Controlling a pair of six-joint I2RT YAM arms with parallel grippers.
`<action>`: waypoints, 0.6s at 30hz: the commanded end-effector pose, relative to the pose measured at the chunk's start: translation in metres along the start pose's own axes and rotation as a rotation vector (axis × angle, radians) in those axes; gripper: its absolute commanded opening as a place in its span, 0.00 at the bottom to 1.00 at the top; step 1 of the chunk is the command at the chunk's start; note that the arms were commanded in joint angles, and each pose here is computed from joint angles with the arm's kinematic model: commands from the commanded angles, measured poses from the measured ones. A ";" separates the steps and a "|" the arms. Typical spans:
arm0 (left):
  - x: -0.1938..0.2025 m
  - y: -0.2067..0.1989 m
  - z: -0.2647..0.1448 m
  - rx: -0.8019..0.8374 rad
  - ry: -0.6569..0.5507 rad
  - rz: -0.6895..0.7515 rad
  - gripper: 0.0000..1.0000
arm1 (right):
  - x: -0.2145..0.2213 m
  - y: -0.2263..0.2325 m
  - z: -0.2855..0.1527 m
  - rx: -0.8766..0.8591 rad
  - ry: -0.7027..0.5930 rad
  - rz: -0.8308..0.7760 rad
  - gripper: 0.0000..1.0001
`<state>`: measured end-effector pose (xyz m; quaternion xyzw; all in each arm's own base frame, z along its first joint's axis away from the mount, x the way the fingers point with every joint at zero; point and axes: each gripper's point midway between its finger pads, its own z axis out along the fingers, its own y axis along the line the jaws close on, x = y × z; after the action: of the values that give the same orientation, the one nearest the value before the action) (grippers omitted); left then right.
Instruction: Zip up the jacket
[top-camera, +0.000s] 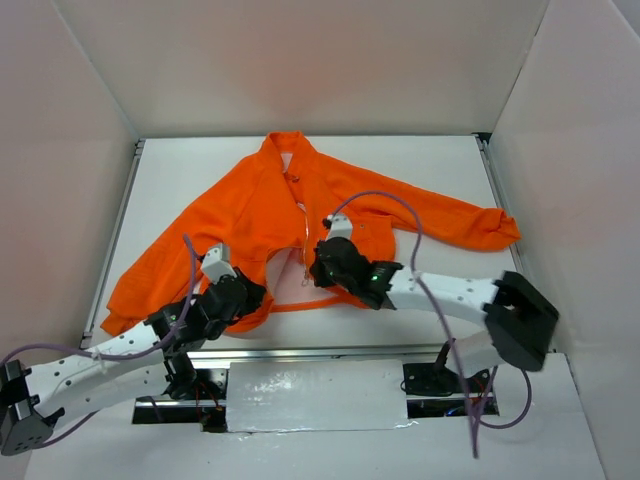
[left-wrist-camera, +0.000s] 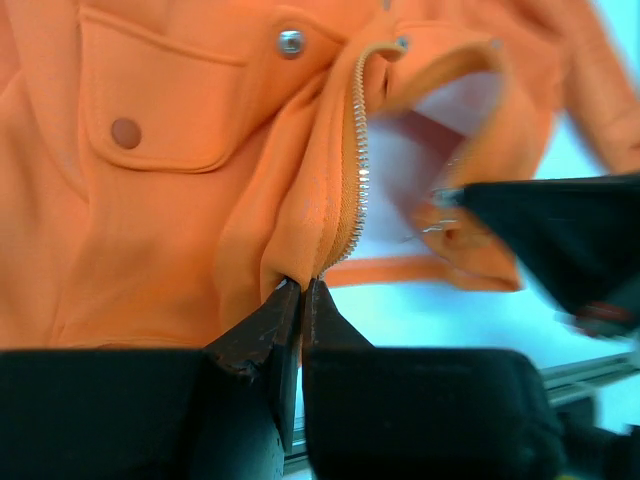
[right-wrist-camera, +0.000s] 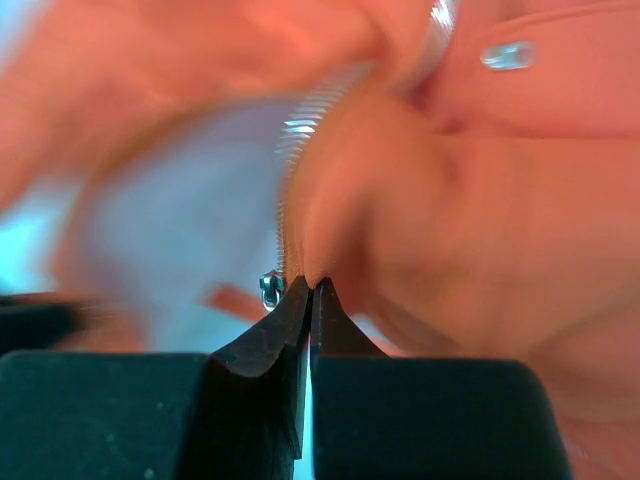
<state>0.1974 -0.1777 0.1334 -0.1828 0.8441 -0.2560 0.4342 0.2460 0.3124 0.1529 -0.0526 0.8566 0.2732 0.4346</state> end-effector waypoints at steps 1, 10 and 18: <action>0.000 -0.004 0.005 0.008 -0.004 0.034 0.00 | -0.003 -0.010 0.025 0.057 -0.054 -0.039 0.00; -0.006 0.000 -0.003 0.077 -0.052 0.022 0.00 | -0.038 0.021 0.015 -0.119 -0.198 -0.057 0.00; -0.034 -0.032 0.000 0.193 -0.186 0.013 0.00 | -0.005 0.021 -0.016 -0.145 -0.150 0.110 0.00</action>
<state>0.2019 -0.1791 0.1419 -0.1500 0.8154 -0.2886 0.4789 0.2465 0.3160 0.1562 -0.0512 0.8167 0.3209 0.4769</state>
